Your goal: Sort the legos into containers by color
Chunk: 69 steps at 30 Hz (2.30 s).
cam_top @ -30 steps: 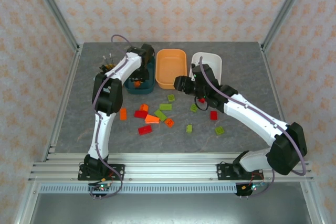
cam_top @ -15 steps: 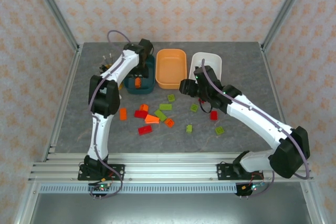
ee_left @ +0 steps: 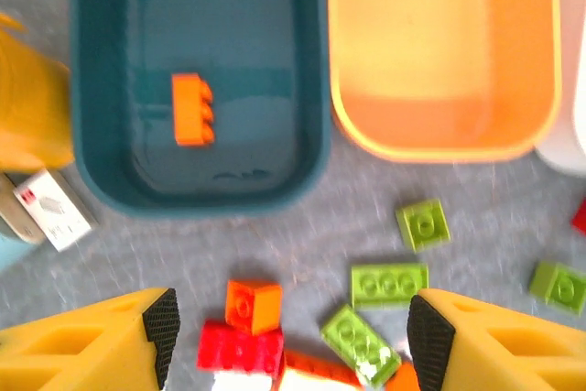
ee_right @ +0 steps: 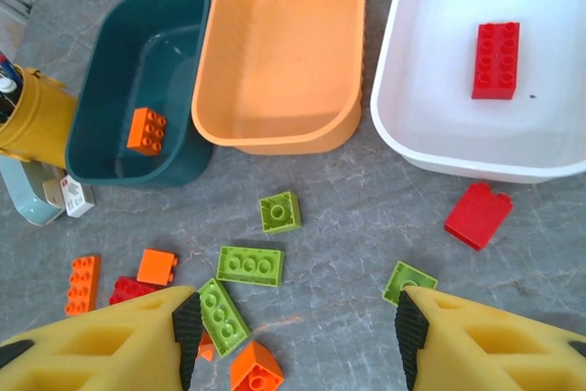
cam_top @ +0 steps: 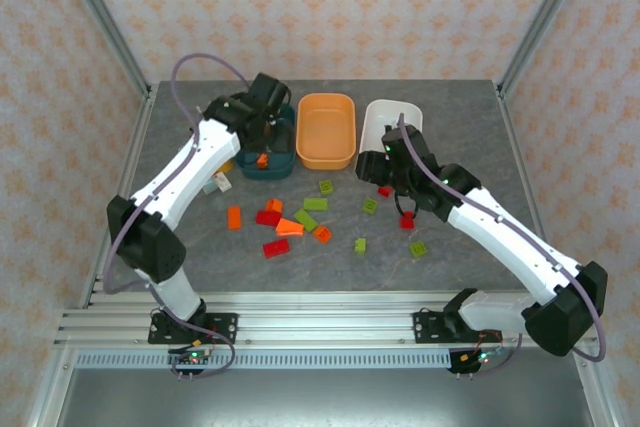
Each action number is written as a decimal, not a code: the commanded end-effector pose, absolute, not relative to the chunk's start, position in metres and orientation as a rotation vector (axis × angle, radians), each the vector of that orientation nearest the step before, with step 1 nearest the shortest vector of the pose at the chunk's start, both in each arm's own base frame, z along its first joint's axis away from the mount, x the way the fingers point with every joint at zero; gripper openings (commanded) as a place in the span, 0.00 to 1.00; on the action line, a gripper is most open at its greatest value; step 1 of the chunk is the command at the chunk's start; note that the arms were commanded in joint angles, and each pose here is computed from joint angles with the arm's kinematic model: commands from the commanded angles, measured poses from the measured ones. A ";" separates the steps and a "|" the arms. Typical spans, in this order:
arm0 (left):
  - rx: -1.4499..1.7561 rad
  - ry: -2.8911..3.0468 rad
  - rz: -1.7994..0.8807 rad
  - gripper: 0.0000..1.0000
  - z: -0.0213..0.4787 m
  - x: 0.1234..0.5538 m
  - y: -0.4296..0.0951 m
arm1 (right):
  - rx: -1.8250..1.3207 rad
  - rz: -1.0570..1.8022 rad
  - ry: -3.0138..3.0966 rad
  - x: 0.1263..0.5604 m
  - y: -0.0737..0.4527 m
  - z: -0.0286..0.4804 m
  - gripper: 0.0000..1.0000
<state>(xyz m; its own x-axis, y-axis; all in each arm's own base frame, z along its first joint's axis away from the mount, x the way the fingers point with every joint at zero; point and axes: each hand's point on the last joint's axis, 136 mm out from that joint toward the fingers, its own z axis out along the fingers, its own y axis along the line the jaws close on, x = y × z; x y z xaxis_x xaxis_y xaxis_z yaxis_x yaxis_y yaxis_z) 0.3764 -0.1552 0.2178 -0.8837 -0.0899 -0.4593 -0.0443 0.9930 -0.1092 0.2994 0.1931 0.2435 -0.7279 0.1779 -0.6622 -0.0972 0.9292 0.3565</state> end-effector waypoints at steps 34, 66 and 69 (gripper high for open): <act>-0.003 2.480 -0.731 0.77 0.190 0.250 -0.259 | 1.434 0.200 2.667 0.195 0.069 0.022 0.58; -0.610 2.273 -0.708 0.81 0.260 0.366 -0.155 | 0.246 0.249 2.743 0.413 0.235 0.128 0.26; -0.634 2.263 -0.686 0.81 0.259 0.373 -0.146 | 0.209 0.218 2.761 0.442 0.251 0.114 0.27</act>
